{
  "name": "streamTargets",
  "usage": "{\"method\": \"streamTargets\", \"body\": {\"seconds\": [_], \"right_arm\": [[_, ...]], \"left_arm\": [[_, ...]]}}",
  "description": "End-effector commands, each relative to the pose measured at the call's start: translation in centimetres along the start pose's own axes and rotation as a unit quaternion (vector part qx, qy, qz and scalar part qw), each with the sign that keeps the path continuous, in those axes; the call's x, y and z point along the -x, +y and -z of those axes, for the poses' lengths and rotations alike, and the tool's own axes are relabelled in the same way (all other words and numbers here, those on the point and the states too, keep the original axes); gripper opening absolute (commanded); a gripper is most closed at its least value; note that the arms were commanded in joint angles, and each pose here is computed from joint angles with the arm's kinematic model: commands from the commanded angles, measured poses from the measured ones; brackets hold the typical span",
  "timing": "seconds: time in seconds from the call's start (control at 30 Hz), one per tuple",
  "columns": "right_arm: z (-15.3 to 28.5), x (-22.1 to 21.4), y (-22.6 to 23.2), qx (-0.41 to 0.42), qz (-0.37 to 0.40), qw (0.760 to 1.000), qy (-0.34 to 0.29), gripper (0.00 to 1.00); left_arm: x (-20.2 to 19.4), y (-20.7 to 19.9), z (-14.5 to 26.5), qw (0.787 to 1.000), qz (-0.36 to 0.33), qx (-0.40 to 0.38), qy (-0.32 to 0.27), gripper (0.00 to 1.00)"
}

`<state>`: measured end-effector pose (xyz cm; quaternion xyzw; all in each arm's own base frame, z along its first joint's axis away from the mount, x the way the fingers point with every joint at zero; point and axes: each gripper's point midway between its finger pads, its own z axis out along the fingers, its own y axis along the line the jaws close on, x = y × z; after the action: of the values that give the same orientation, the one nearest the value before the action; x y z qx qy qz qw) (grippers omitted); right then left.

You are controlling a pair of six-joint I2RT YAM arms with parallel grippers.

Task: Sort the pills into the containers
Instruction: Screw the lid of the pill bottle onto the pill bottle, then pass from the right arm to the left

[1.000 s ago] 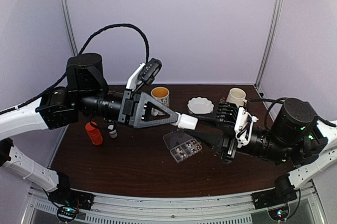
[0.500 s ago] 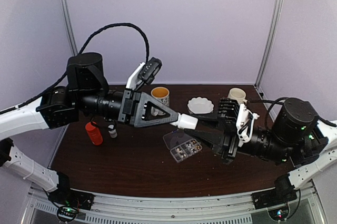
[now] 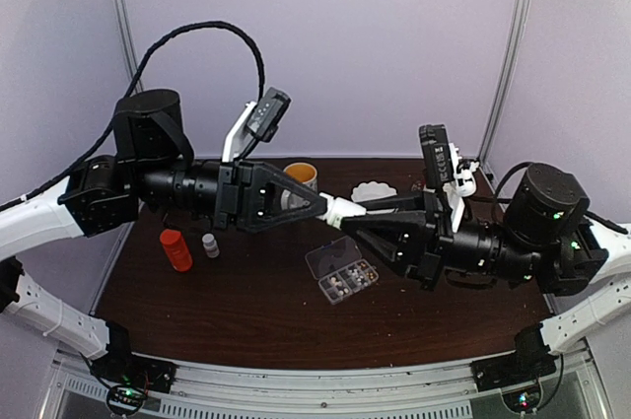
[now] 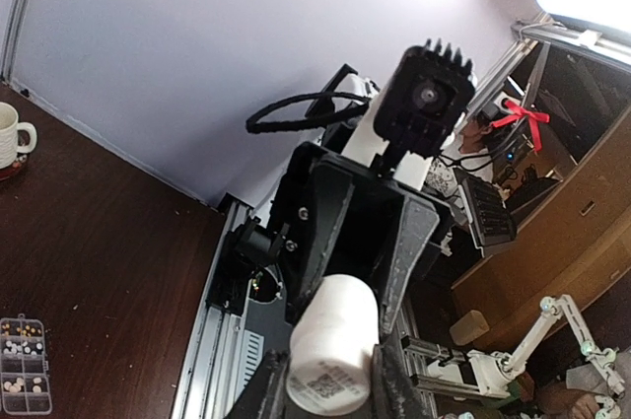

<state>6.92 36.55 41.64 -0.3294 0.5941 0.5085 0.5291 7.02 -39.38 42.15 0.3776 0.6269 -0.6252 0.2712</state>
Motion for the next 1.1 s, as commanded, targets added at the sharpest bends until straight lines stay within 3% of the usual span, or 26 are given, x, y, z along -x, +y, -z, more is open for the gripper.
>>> {"method": "streamTargets", "body": {"seconds": [0.0,0.07,0.13,0.2,0.47,0.73,0.8,0.87,0.93,0.97,1.07], "right_arm": [[1.0,4.1,2.1,0.066,-0.11,0.99,-0.066,0.0],[0.8,2.9,1.5,0.047,-0.088,0.994,-0.043,0.0],[0.7,2.1,1.2,0.038,-0.068,0.997,-0.03,0.0],[0.6,1.8,0.9,0.029,-0.06,0.997,-0.027,0.0],[0.1,1.5,0.7,0.02,-0.05,0.998,-0.02,0.0],[-0.4,0.5,0.1,0.002,-0.044,0.999,-0.001,0.0],[-0.5,0.4,0.0,-0.001,-0.044,0.999,0.0,0.0],[-0.4,0.4,0.0,-0.002,-0.044,0.999,-0.003,0.0],[-0.3,0.6,-0.2,-0.006,-0.044,0.999,-0.007,0.0],[-0.2,0.6,-0.3,-0.008,-0.044,0.999,-0.009,0.0],[0.0,0.7,-0.7,-0.017,-0.045,0.999,-0.016,0.0]], "left_arm": [[-0.4,0.0,-0.1,0.999,-0.043,0.005,0.008,0.06],[-0.3,0.0,-0.1,1.0,-0.03,0.005,0.002,0.4],[-0.1,-0.4,-0.1,1.0,-0.023,-0.008,-0.005,0.56],[0.1,-0.7,0.0,1.0,-0.019,-0.015,-0.011,0.6],[0.2,-0.9,0.3,1.0,-0.014,-0.013,-0.012,0.59],[0.1,-0.7,-0.1,1.0,-0.012,-0.016,-0.006,0.46],[0.1,-0.9,-0.2,1.0,-0.013,-0.02,-0.004,0.37],[-0.1,-1.0,-0.2,1.0,-0.013,-0.025,0.0,0.17],[-0.1,-1.1,-0.3,1.0,-0.014,-0.027,0.002,0.05],[-0.1,-1.0,-0.2,1.0,-0.013,-0.024,0.003,0.01],[-0.4,-0.3,-0.2,1.0,-0.006,-0.006,0.006,0.01]]}}
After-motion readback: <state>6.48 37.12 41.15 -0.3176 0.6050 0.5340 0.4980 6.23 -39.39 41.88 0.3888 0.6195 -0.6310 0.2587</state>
